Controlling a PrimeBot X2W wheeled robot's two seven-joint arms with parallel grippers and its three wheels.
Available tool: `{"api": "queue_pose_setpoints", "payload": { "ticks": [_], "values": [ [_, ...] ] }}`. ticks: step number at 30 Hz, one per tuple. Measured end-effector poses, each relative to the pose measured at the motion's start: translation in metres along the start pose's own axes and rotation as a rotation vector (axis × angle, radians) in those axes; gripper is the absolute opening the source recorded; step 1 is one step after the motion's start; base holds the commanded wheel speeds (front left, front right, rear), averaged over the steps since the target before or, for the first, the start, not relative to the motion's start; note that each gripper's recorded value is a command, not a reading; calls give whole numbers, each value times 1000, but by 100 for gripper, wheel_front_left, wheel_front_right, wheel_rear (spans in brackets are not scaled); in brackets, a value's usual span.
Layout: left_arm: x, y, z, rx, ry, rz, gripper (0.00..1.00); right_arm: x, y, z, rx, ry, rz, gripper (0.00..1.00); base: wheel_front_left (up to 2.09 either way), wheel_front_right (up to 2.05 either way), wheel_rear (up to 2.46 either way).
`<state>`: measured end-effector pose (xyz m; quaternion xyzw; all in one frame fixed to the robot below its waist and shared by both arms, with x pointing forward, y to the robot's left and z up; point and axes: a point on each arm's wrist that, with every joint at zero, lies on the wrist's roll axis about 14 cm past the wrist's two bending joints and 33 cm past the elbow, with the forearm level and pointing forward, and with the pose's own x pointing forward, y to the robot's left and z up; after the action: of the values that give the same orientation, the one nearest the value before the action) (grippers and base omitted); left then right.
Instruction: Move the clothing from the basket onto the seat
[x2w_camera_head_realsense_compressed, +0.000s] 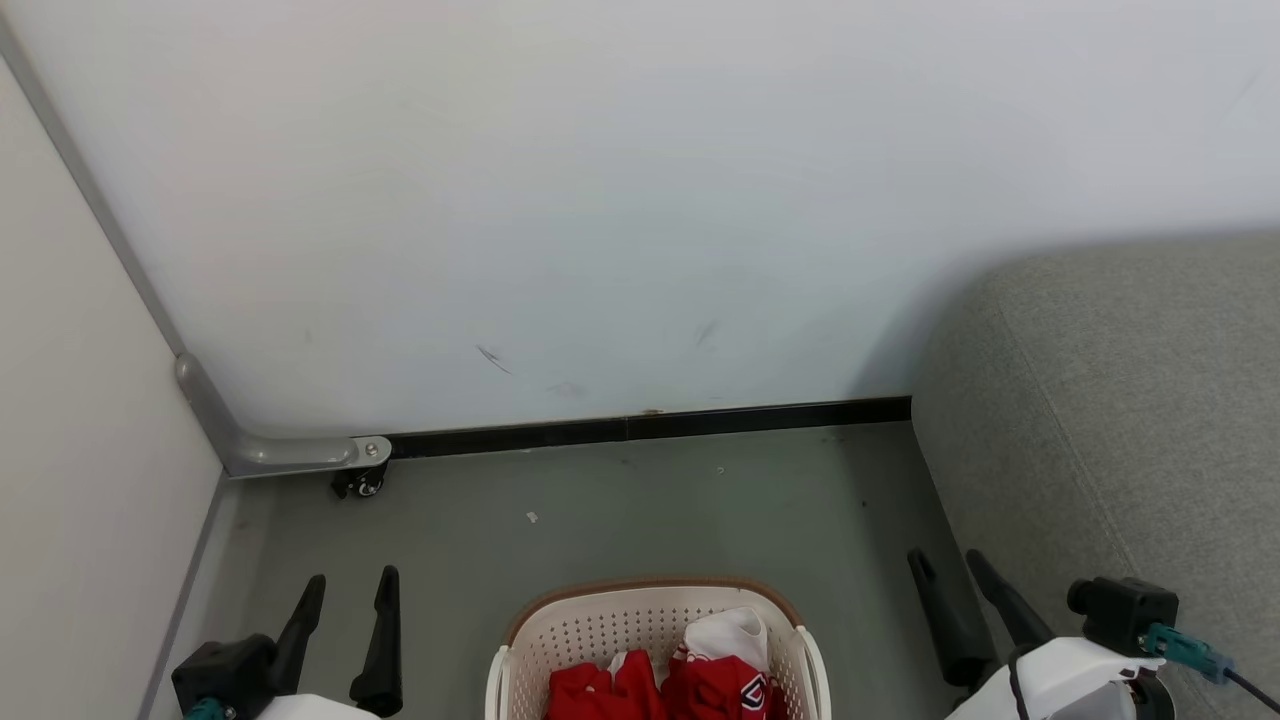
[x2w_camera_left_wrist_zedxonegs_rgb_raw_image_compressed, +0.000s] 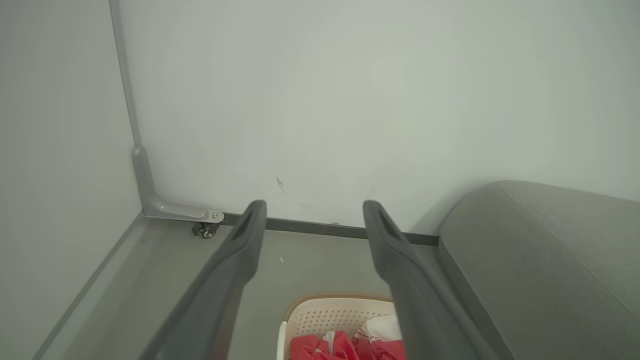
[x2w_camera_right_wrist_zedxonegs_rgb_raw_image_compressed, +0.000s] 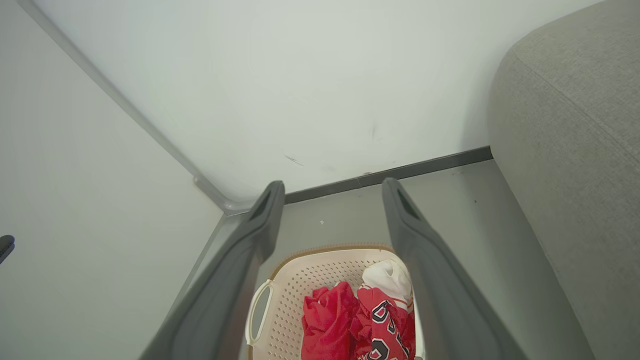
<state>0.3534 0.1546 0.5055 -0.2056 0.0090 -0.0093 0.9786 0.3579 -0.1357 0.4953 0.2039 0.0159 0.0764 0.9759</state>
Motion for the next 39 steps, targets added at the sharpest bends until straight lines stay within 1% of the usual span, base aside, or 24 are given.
{"api": "queue_pose_setpoints", "payload": {
  "ticks": [17,24,26,39],
  "values": [
    [-5,-13,8,237,-80,-30,100,-1,17,1,-258,-26,77,100,0,0,0],
    [-7,-20,12,330,-118,-53,100,-2,26,2,-359,-42,116,100,0,0,0],
    [-7,-24,13,363,-136,-68,100,-2,30,2,-403,-50,134,100,0,0,0],
    [-7,-18,5,352,-108,-50,100,-3,35,5,-396,-65,145,100,0,0,0]
  ]
}}
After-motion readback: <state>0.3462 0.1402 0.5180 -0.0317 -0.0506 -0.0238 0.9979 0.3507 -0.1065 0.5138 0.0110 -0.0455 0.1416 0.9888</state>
